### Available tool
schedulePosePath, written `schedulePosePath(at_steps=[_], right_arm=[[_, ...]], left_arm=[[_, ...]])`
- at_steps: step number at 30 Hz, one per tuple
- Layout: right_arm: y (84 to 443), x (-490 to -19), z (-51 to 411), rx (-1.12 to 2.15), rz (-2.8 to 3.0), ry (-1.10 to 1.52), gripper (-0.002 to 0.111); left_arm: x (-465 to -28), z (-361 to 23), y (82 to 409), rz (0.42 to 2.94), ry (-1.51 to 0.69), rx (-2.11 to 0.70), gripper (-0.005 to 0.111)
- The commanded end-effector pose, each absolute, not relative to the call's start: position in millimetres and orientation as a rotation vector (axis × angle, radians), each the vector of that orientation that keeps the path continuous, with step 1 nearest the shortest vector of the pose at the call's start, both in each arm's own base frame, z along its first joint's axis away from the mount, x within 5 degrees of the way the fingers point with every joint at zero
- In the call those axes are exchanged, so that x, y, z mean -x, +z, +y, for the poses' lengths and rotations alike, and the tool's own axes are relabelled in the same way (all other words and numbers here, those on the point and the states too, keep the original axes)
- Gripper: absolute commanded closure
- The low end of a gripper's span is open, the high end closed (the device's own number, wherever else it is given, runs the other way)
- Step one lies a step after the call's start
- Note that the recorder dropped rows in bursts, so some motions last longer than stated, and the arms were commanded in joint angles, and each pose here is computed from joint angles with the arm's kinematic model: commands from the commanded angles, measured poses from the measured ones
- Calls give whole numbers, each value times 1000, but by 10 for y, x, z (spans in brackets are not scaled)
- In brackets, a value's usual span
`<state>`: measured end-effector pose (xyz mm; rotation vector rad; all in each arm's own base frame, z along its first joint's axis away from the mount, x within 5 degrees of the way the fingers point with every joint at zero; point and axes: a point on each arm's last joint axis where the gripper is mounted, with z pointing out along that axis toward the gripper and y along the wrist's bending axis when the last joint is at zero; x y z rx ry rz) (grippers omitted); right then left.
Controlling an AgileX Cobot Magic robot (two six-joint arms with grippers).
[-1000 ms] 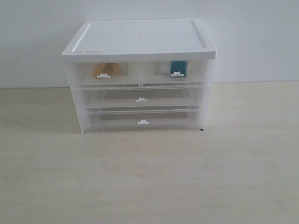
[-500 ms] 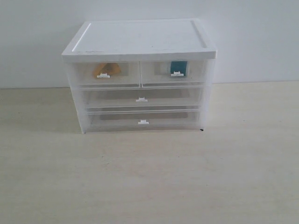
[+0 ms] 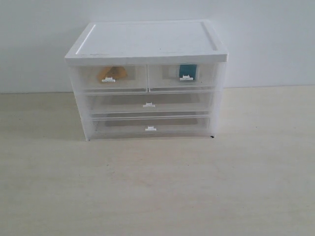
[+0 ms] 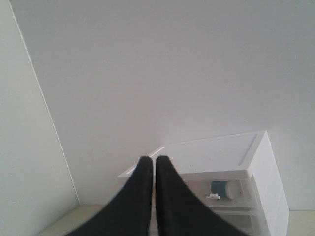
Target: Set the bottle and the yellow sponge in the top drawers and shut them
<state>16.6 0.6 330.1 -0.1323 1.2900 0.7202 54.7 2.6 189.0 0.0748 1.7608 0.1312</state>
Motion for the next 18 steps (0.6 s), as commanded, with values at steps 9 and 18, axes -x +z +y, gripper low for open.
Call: schedulePosePath(at_steps=[9,18], right_arm=[[3304,-134,17,-7,1237,301,108],[2806,-385,30,-84,1292,248,108]], left_arm=[[-547,27,1880,1762,134,-75,103],[-547,27,1880,1762,134,-75,103]])
